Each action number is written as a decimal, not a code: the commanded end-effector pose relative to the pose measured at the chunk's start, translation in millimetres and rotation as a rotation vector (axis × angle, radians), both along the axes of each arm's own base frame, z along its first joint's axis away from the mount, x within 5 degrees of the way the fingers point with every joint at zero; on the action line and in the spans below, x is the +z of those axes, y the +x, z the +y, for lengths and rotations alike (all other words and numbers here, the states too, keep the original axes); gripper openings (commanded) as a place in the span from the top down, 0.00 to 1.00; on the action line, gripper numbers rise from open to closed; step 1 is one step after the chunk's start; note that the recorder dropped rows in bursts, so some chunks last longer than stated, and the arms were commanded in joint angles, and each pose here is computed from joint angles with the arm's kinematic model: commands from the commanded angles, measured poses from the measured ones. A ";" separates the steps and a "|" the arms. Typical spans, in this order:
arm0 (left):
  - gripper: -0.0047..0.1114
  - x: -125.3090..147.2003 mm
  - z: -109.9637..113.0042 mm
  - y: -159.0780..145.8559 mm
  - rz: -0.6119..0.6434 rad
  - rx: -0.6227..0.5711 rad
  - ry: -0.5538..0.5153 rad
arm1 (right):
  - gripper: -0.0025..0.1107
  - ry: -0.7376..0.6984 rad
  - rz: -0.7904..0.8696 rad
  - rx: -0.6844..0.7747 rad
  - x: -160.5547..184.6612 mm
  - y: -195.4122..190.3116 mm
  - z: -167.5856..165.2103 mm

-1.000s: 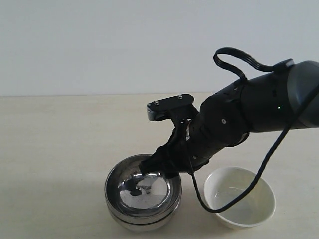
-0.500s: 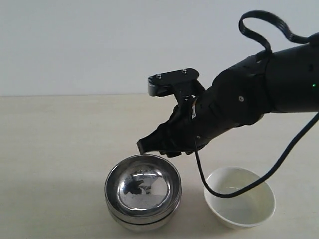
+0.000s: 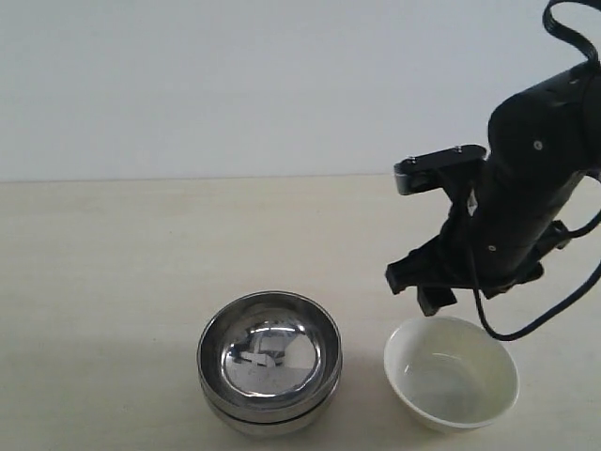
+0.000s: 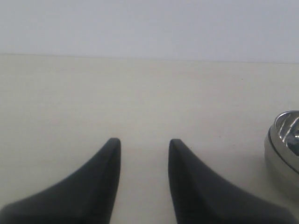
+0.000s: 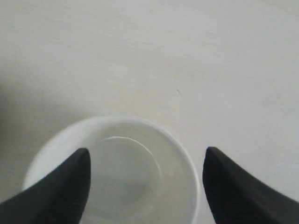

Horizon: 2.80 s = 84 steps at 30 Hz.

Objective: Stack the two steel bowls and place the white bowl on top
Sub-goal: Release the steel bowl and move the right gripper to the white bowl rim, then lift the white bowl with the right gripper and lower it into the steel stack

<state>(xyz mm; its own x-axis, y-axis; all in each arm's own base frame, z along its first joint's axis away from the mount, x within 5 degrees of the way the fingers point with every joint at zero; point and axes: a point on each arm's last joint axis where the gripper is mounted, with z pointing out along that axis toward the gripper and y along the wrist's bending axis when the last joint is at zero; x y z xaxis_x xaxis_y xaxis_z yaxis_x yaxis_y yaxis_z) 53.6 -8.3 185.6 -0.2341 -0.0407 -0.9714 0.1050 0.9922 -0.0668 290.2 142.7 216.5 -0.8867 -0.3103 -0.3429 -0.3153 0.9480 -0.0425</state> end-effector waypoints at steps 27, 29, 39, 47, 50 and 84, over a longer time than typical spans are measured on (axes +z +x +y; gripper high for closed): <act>0.68 -0.6 0.2 0.1 -0.006 0.003 0.001 | 0.98 -0.057 0.145 -0.077 -78.0 12.6 -40.1; 0.68 -0.6 0.2 0.1 -0.006 0.003 0.001 | 0.98 -0.050 0.127 -0.077 -72.9 14.6 -39.3; 0.68 -0.6 0.2 0.1 -0.006 0.003 0.001 | 0.98 0.200 -0.088 -0.028 18.2 0.5 -29.3; 0.68 -0.6 0.2 0.1 -0.006 0.003 0.001 | 0.98 0.407 -0.071 0.131 51.2 -9.3 4.2; 0.68 -0.6 0.2 0.1 -0.006 0.003 0.001 | 0.98 0.428 -0.078 0.186 47.8 -14.3 25.0; 0.68 -0.6 0.2 0.1 -0.006 0.003 0.001 | 0.98 0.394 0.030 0.153 -31.2 5.6 74.5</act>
<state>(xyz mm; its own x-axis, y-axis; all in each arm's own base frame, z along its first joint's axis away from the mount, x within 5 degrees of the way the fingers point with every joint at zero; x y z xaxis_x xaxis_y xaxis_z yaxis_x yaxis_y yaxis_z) 53.6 -8.3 185.6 -0.2341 -0.0407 -0.9714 0.1050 0.9922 -0.0668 294.1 215.0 181.7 -0.8586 -0.2862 -0.4253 -0.4401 0.8370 0.3253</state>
